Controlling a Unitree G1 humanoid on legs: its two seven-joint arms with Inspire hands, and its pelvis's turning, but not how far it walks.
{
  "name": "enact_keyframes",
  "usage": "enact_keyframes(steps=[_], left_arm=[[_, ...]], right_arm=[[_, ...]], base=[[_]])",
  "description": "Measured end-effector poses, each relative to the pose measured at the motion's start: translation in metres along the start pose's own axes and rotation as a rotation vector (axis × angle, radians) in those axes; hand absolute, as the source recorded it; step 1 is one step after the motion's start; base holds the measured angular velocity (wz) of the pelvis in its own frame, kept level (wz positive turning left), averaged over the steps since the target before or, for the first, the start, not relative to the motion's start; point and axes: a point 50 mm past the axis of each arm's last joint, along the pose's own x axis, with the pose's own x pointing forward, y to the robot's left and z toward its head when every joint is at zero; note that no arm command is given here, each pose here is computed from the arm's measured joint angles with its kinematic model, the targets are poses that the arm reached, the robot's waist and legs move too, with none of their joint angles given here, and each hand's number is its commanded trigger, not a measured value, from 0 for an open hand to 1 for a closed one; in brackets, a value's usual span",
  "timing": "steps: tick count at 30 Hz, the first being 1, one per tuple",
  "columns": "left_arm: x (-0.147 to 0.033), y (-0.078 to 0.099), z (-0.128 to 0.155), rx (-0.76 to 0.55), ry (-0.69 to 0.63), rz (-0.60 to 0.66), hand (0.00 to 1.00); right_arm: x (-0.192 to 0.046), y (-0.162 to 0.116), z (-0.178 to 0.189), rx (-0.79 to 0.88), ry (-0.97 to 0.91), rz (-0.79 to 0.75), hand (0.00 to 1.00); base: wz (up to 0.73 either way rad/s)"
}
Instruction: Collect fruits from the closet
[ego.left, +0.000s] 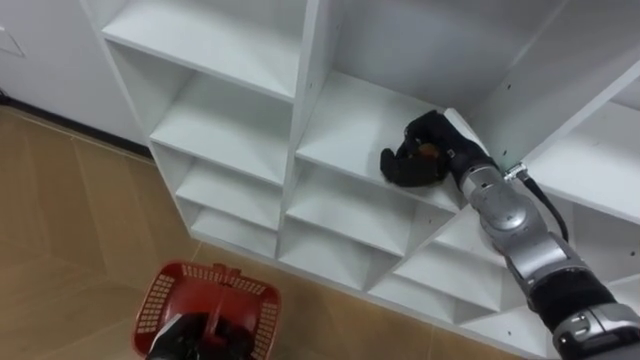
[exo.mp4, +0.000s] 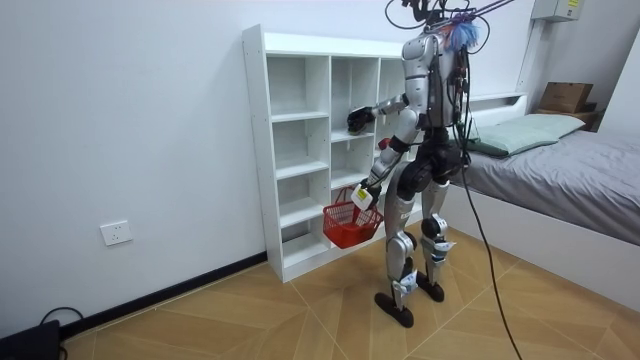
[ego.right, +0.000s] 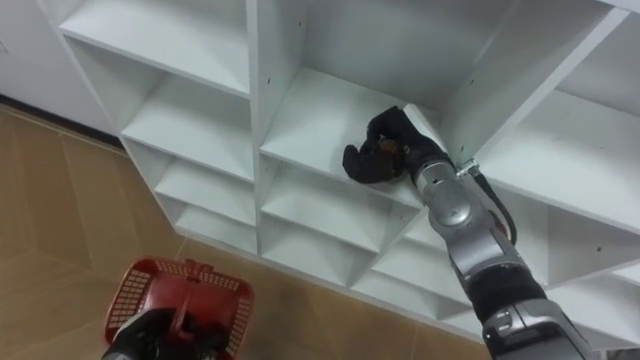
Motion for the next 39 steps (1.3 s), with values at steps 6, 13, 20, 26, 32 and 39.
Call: enact_keyframes(steps=[6,13,20,26,32,39], left_arm=[[0.001,-0.002,0.001,-0.003,-0.003,-0.005,1.0],[0.002,-0.002,0.006,0.025,-0.013,-0.007,1.0],[0.006,-0.011,0.014,0.034,-0.046,-0.02,1.0],[0.007,-0.017,0.019,0.032,-0.068,-0.039,1.0],[0.009,-0.024,0.024,0.05,-0.087,-0.069,1.0],[0.01,-0.032,0.025,0.037,-0.095,-0.103,1.0]], right_arm=[[-0.005,0.006,0.003,-0.003,-0.03,0.016,1.0],[-0.019,0.018,0.005,-0.012,-0.08,0.048,1.0],[-0.038,0.037,0.009,0.007,-0.133,0.098,1.0],[-0.044,0.046,0.01,0.02,-0.142,0.124,1.0],[-0.05,0.06,0.014,0.007,-0.168,0.194,1.0],[-0.066,0.085,-0.002,-0.021,-0.11,0.258,1.0]], base=[[-0.07],[-0.02],[-0.11],[-0.21],[-0.1],[0.0]])
